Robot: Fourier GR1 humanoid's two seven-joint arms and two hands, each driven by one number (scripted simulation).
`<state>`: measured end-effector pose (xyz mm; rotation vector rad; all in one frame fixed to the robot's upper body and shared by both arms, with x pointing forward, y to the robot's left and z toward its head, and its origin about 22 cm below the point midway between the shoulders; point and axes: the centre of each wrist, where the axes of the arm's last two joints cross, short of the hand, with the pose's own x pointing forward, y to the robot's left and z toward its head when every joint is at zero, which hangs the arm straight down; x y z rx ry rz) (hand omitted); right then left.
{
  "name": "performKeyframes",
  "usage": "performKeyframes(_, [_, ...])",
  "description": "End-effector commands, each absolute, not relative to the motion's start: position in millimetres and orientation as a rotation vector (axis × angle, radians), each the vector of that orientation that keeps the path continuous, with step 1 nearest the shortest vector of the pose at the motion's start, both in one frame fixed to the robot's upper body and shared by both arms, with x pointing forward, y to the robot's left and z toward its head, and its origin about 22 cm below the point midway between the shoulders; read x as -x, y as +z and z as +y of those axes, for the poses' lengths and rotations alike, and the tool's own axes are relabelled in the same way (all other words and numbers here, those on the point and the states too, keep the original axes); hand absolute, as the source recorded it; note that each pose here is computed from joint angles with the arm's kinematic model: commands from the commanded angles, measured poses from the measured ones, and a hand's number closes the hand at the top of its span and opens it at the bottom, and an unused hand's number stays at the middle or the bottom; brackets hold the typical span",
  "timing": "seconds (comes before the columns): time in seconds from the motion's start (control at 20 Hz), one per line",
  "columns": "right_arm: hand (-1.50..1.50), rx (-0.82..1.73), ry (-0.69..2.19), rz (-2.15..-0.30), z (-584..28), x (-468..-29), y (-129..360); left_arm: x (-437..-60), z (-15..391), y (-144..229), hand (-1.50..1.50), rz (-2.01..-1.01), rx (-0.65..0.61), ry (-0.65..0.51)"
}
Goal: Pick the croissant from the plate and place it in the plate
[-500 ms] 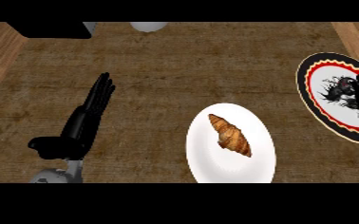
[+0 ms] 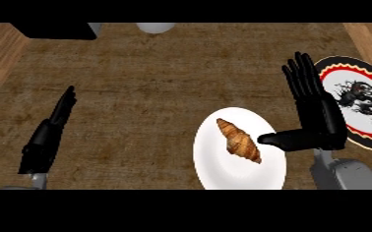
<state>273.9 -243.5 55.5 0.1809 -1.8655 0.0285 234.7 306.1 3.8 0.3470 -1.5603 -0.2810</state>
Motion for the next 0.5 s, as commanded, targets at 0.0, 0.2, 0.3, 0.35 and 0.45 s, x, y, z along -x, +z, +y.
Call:
performKeyframes(0.0, [-1.50,-0.273,-0.124,-2.016,-202,-239,50,-213,334,-3,0.00,-1.516,-0.461,-0.293])
performKeyframes(0.2, [-1.50,-0.320,-0.233,-2.049,-211,-196,37,-224,347,3,0.00,-1.508,-0.476,-0.279])
performKeyframes(0.3, [-1.50,-0.349,-0.164,-2.037,-222,-190,35,-209,344,-17,0.00,-1.508,-0.469,-0.295])
performKeyframes(0.35, [-1.50,-0.351,-0.115,-2.051,-215,-186,51,-208,326,-3,0.00,-1.508,-0.483,-0.288])
performKeyframes(0.45, [-1.50,-0.392,0.042,-1.984,-241,-173,51,-203,339,-8,0.00,-1.514,-0.472,-0.297])
